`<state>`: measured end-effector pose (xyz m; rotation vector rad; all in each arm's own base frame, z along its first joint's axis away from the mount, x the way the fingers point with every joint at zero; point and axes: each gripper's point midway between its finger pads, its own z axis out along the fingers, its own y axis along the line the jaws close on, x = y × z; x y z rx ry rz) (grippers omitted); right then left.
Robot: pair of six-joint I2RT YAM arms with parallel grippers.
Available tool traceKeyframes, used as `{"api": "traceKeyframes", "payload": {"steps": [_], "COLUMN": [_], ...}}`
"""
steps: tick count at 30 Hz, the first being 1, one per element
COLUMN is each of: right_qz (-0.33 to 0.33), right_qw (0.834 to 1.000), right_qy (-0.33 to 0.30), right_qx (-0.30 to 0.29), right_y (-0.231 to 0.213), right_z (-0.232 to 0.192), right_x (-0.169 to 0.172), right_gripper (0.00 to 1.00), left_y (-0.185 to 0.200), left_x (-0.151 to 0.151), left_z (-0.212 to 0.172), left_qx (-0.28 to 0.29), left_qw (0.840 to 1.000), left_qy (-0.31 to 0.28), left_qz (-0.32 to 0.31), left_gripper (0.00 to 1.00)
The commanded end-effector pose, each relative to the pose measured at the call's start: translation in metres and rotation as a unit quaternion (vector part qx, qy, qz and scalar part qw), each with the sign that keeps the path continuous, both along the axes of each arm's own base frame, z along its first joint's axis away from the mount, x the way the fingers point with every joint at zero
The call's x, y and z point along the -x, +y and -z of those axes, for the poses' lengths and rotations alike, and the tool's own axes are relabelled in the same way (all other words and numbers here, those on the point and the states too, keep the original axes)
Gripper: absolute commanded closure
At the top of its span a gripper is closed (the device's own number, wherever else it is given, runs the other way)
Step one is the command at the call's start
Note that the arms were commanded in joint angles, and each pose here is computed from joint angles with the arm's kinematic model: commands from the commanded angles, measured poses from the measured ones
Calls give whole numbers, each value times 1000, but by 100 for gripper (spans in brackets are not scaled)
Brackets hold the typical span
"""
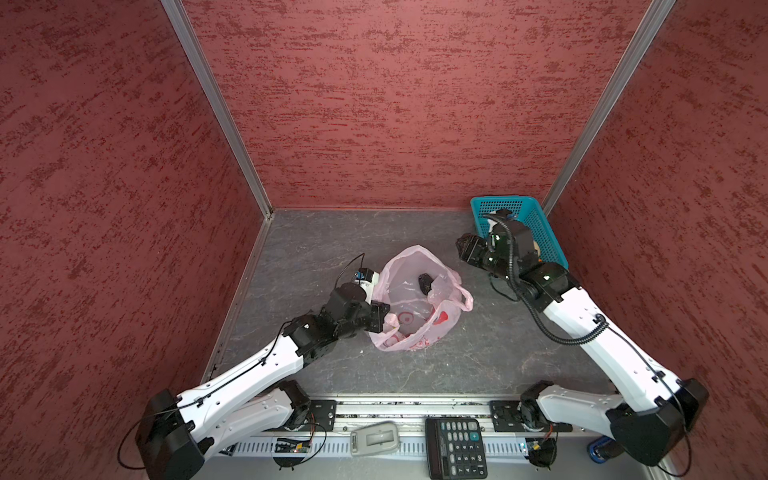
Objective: Untie the knot of the plastic bag and take out the fruit
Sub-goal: 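Carry the dark purple fruit with the right gripper to the teal basket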
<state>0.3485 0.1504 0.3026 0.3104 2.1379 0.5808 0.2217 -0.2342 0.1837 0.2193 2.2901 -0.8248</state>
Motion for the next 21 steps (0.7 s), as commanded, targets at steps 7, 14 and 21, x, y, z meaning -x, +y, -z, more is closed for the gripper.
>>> {"api": "traceKeyframes", "payload": {"steps": [7,14,21], "right_qz": [70,143,195], "right_qw": [998,989,977], "right_qy": [2,36,78], "right_qx": [-3,10,42], "right_y": [-80,-143,-198], "right_z": [27,85,127], "right_x": [-65,-124,-156], "right_gripper": [57,57,55], "left_y": [-1,-7,-9], "left_x": [-5,-4,-4], "left_z": [-6,-6,-7], "left_qx": [6,9,9], "left_qw": [1000,1000,1000], "left_qy": [-12,-8,-5], "left_qz": [-13,-4,-7], "left_gripper": [100,100,100]}}
